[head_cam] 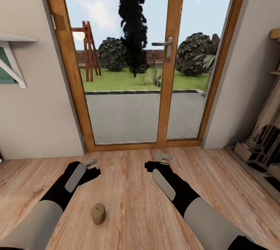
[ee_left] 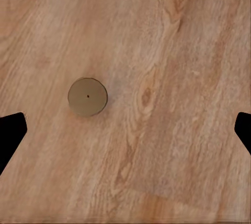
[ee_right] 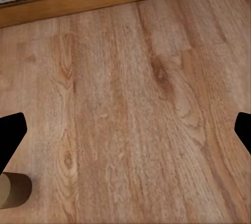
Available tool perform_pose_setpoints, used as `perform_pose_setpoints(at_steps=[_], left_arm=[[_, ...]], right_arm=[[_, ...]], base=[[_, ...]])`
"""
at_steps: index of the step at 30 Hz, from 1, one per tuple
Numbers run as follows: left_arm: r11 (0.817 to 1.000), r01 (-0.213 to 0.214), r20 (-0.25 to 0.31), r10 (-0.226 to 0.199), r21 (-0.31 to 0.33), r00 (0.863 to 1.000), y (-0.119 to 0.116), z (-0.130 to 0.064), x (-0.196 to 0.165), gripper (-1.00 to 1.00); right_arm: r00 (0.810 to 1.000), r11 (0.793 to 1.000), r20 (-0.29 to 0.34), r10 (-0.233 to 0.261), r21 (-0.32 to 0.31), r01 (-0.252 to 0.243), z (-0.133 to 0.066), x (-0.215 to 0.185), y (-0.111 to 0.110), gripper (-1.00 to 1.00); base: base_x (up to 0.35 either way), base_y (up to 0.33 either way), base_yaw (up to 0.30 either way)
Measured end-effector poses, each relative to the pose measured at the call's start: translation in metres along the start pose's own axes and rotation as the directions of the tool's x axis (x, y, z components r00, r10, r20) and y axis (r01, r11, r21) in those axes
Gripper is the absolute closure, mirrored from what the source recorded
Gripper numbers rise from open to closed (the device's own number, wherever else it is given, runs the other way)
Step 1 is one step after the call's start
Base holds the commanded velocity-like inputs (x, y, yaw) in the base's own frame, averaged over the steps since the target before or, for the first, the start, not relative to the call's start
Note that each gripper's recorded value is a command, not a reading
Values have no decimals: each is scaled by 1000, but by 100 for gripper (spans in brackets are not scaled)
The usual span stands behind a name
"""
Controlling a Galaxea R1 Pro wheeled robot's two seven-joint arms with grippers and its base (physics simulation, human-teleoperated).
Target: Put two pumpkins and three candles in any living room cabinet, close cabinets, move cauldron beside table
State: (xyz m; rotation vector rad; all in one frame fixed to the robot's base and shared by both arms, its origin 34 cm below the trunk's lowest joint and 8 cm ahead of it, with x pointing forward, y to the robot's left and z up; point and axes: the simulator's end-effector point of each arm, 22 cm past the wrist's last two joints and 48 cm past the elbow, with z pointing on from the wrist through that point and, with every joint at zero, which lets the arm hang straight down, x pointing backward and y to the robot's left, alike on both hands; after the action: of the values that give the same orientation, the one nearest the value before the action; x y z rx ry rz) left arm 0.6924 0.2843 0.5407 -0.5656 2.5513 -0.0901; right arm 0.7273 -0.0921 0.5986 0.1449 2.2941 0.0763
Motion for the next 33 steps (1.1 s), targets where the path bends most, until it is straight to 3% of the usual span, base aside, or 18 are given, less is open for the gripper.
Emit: perform_pose_setpoints(at_steps=[5, 7, 10, 14, 17, 19, 20, 33], left_arm=[[1000, 11, -94, -13, -28, 995, -4, 17, 21, -100], [997, 34, -128, -43, -71, 991, 10, 31, 43, -100], [991, 79, -99, -90, -108, 991, 23, 44, 52, -100], [991, 91, -78, -99, -94, 992, 24, 47, 50, -100], [992, 84, -70, -91, -90, 993, 24, 48, 49, -100], [993, 82, -65, -88, -88, 994, 23, 47, 47, -100], [993, 82, -62, -87, -86, 994, 23, 49, 48, -100], [991, 95, -27, -98, -92, 995, 37, 71, 57, -100]], right_arm=[[1000, 1000, -6, -2, 9, 2, 0, 1, -4, -100], [1000, 1000, -8, 0, 9, 0, 1, 1, -4, -100], [1000, 1000, -8, -1, 6, 1, 0, 1, -3, -100], [999, 999, 49, 14, -43, -12, -14, -25, 15, -100], [985, 985, 165, 50, -169, -22, -59, -83, 54, -100], [975, 973, 219, 48, -232, 5, -92, -111, 70, -100], [972, 969, 229, 44, -245, 14, -98, -114, 73, -100], [968, 964, 249, 38, -264, 30, -97, -98, 74, -100]], base=[[0, 0, 0], [0, 0, 0], [0, 0, 0], [0, 0, 0], [0, 0, 0], [0, 0, 0], [0, 0, 0], [0, 0, 0]])
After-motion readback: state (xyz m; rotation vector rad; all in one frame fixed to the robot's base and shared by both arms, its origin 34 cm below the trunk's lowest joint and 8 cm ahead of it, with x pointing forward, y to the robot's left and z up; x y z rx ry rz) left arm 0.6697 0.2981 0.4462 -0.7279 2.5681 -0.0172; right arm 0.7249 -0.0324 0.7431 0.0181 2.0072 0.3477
